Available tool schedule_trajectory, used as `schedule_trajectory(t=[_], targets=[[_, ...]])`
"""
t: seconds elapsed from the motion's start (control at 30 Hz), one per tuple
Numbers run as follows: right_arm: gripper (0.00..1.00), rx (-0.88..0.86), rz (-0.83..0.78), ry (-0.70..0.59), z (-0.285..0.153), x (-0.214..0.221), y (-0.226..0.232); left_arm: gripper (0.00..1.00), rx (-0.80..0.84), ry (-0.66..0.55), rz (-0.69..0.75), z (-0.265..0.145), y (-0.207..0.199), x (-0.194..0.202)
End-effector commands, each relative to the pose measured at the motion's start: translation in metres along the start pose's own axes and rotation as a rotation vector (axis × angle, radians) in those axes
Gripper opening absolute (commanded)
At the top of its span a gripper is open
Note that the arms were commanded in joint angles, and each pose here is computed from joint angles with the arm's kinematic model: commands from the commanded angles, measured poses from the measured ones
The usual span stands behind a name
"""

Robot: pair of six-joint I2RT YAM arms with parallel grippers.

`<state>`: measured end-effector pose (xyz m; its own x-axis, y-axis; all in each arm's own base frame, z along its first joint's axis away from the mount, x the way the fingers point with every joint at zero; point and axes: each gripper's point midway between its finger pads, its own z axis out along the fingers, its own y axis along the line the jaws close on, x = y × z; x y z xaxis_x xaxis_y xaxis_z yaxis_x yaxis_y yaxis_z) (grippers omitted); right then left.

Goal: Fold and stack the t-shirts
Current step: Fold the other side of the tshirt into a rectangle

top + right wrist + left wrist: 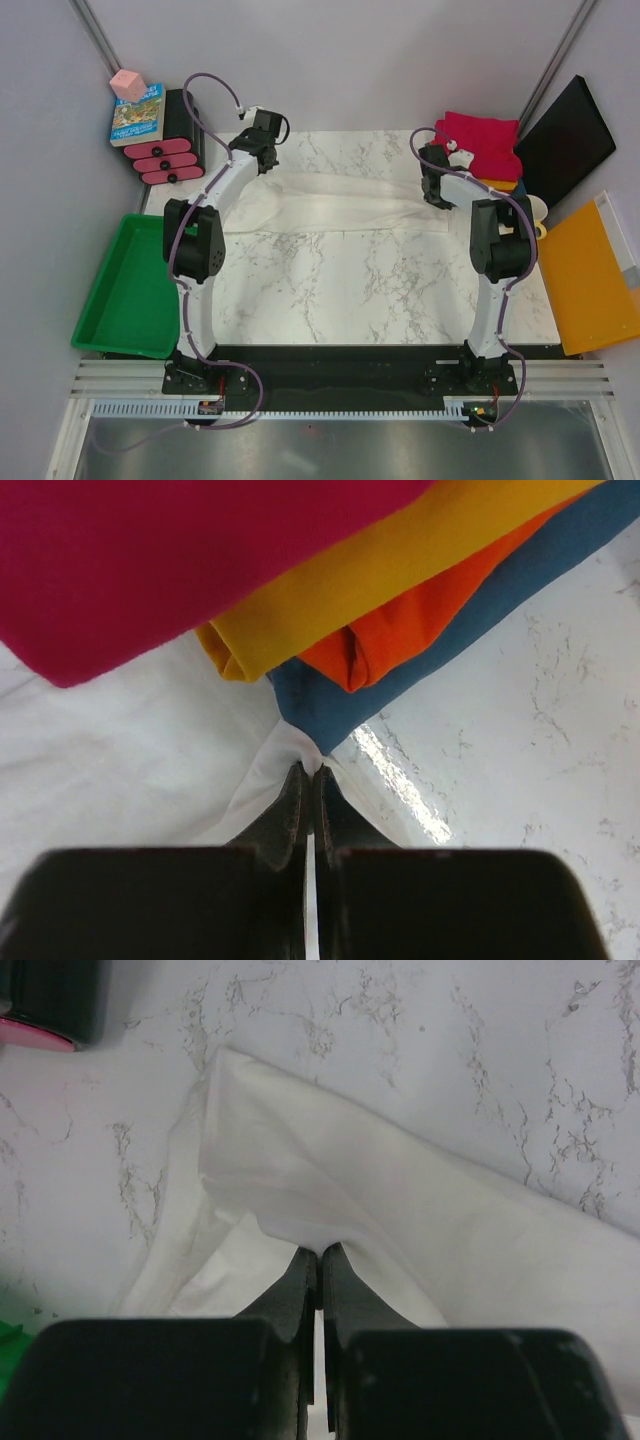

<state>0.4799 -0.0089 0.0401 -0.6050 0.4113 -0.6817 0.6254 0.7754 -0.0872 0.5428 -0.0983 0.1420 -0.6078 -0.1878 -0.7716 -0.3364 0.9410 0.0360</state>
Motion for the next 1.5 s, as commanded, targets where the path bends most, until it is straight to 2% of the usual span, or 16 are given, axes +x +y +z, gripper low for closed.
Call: schedule_trajectory(t=[0.0, 0.5, 0.53, 0.57, 0.63, 0.67, 0.73, 0.77, 0.83, 0.9, 1.0, 1.03, 1.13, 1.2, 1.33, 1.47], targets=[[0.0, -0.017, 0.017, -0.027, 0.003, -0.015, 0.009, 0.02, -0.028, -0.052, -0.001, 0.002, 0.005, -0.022], [0.0, -0.066, 0.028, -0.043, 0.001, -0.028, 0.022, 0.02, -0.038, -0.069, -0.008, 0.003, 0.01, -0.032], [0.03, -0.066, 0.025, -0.041, 0.0, -0.026, 0.021, 0.02, -0.038, -0.069, -0.009, 0.004, 0.009, -0.031], [0.16, -0.072, 0.027, -0.045, -0.001, -0.026, 0.021, 0.06, -0.036, -0.069, -0.011, 0.004, 0.009, -0.032], [0.27, -0.096, 0.041, -0.069, -0.008, -0.032, 0.022, 0.26, -0.042, -0.081, -0.026, 0.0, 0.011, -0.036], [0.39, -0.114, 0.055, -0.09, -0.012, -0.038, 0.024, 0.32, -0.052, -0.087, -0.045, -0.002, 0.013, -0.038], [0.52, -0.141, 0.069, -0.113, -0.026, -0.048, 0.024, 0.48, -0.05, -0.117, -0.083, -0.018, 0.018, -0.05], [0.63, -0.148, 0.076, -0.127, -0.033, -0.053, 0.023, 0.53, -0.046, -0.129, -0.097, -0.025, 0.019, -0.054], [0.75, -0.183, 0.088, -0.164, -0.056, -0.065, 0.022, 0.64, -0.032, -0.16, -0.117, -0.045, 0.022, -0.066], [0.77, -0.214, 0.08, -0.176, -0.074, -0.064, 0.021, 0.66, -0.014, -0.166, -0.125, -0.058, 0.021, -0.067], [0.68, -0.261, 0.051, -0.145, -0.081, -0.039, 0.023, 0.63, 0.055, -0.135, -0.124, -0.079, 0.013, -0.051], [0.5, -0.272, 0.043, -0.135, -0.08, -0.031, 0.025, 0.58, 0.061, -0.098, -0.099, -0.079, 0.01, -0.029], [0.34, -0.28, 0.033, -0.081, -0.072, -0.008, 0.026, 0.51, 0.074, -0.011, -0.081, -0.077, 0.008, 0.013], [0.32, -0.285, 0.017, -0.051, -0.067, 0.006, 0.027, 0.47, 0.072, 0.058, -0.083, -0.071, 0.011, 0.044], [0.19, -0.289, -0.001, -0.027, -0.059, 0.019, 0.032, 0.35, 0.068, 0.145, -0.07, -0.061, 0.012, 0.083], [0.15, -0.288, -0.011, -0.008, -0.047, 0.026, 0.039, 0.33, 0.047, 0.202, -0.055, -0.048, 0.012, 0.108]])
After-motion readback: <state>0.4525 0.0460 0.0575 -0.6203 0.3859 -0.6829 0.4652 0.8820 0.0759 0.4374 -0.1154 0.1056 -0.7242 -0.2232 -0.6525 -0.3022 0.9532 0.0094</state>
